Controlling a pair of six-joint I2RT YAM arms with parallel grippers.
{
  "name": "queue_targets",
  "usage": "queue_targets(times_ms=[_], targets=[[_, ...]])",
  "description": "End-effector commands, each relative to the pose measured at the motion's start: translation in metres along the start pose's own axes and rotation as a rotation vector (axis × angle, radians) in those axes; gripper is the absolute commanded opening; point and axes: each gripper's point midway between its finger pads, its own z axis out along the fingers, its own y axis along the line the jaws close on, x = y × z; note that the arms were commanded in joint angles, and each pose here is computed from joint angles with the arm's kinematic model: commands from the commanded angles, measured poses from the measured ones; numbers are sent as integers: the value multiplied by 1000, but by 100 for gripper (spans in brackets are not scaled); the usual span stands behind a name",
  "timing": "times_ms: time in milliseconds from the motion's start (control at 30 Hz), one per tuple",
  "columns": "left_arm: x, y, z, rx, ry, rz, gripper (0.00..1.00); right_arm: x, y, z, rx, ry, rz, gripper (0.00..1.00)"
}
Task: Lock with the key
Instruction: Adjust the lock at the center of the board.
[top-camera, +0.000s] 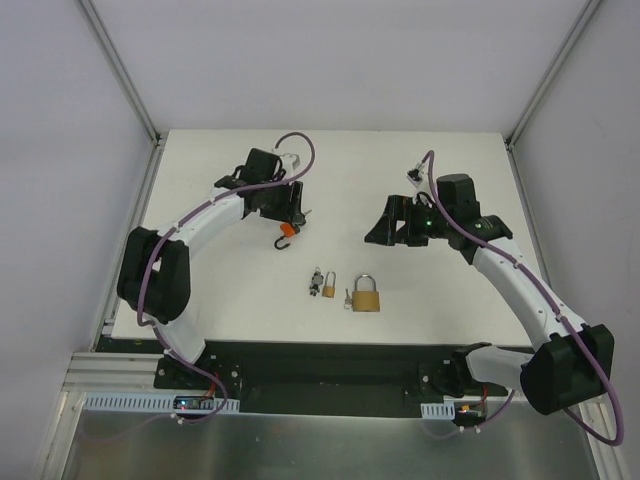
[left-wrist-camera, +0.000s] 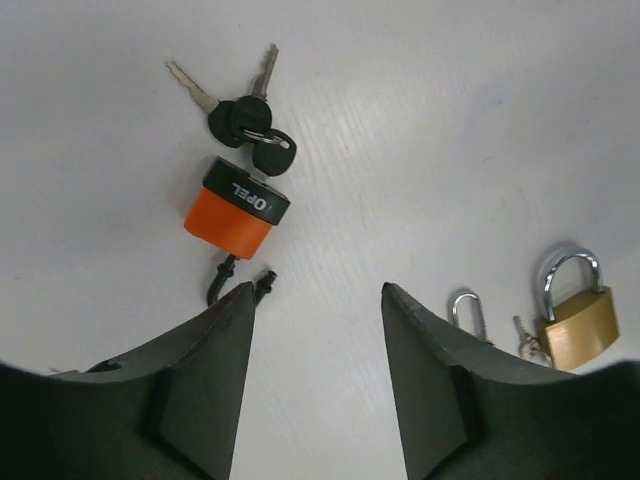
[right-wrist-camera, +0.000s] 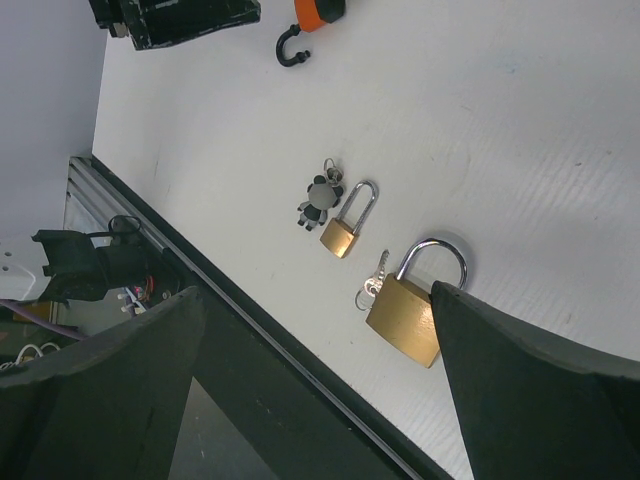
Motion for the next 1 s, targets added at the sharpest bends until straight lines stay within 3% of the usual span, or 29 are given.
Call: queue_targets(times_ms=[0, 67, 267, 967], targets=[[21, -13, -2, 38, 14, -95, 45, -1, 2, -2, -14, -7, -3, 97], [27, -12, 1, 34, 26, -118, 30, -1, 2, -1, -17, -1, 1, 97], [46, -1, 16, -21, 58, -174, 1, -2, 2, 1, -22, -1, 0, 96], [69, 68, 51, -341, 99, -263, 0, 1, 1, 2, -24, 10, 3, 97]])
